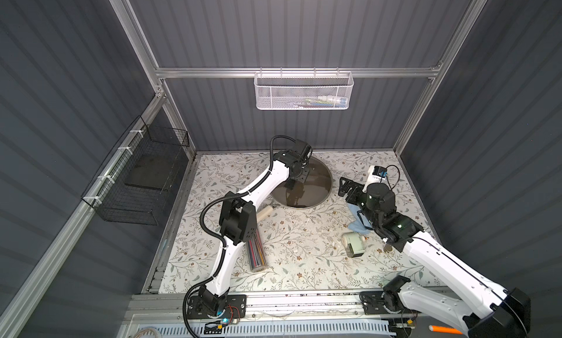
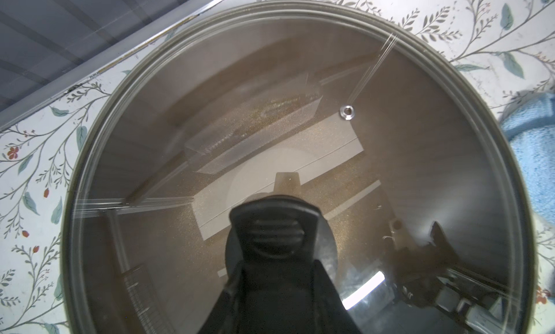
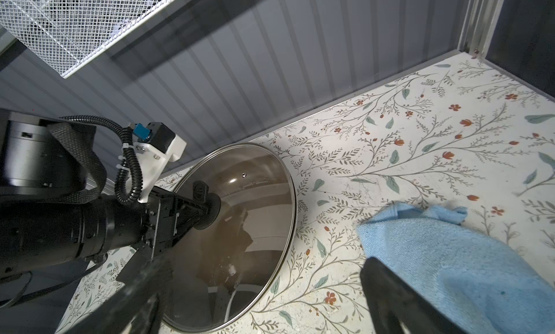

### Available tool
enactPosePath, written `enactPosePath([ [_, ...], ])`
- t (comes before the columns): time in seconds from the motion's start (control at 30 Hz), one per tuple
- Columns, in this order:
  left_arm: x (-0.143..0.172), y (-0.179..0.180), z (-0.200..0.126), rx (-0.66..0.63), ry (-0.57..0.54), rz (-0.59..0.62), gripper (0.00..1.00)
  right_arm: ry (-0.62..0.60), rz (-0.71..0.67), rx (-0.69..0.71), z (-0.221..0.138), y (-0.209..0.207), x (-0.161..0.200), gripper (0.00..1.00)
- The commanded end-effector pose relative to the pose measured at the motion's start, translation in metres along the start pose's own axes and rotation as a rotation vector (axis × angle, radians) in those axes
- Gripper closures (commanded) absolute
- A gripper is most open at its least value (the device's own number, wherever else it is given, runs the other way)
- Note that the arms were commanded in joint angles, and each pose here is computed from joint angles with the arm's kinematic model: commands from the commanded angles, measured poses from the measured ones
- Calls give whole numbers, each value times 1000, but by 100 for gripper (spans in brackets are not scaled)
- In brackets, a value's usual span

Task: Wipe the pot lid with a cloth
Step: Pick up the pot lid from the cooking pot, then pick up the cleaning item at the center of the board.

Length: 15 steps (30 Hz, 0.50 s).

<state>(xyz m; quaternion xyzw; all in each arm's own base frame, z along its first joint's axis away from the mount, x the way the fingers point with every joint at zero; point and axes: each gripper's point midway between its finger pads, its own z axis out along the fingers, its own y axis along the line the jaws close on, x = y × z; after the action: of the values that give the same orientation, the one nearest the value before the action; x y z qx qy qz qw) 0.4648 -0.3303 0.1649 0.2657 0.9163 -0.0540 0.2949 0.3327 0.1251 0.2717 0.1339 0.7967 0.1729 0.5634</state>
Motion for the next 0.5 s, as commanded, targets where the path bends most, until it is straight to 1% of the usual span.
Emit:
enactPosePath([
  [0.0, -68, 8, -87, 6, -279, -29, 100, -26, 7, 14, -3, -1, -9, 1],
  [0.23, -80, 7, -119, 30, -352, -47, 100, -64, -6, 47, -6, -10, -21, 1],
  [0.33, -83, 8, -137, 41, -377, -51, 100, -74, 3, 113, -5, -30, -30, 1],
  [0.47, -80, 7, -160, 71, -398, -67, 100, -10, 66, 213, 6, -75, -34, 1],
])
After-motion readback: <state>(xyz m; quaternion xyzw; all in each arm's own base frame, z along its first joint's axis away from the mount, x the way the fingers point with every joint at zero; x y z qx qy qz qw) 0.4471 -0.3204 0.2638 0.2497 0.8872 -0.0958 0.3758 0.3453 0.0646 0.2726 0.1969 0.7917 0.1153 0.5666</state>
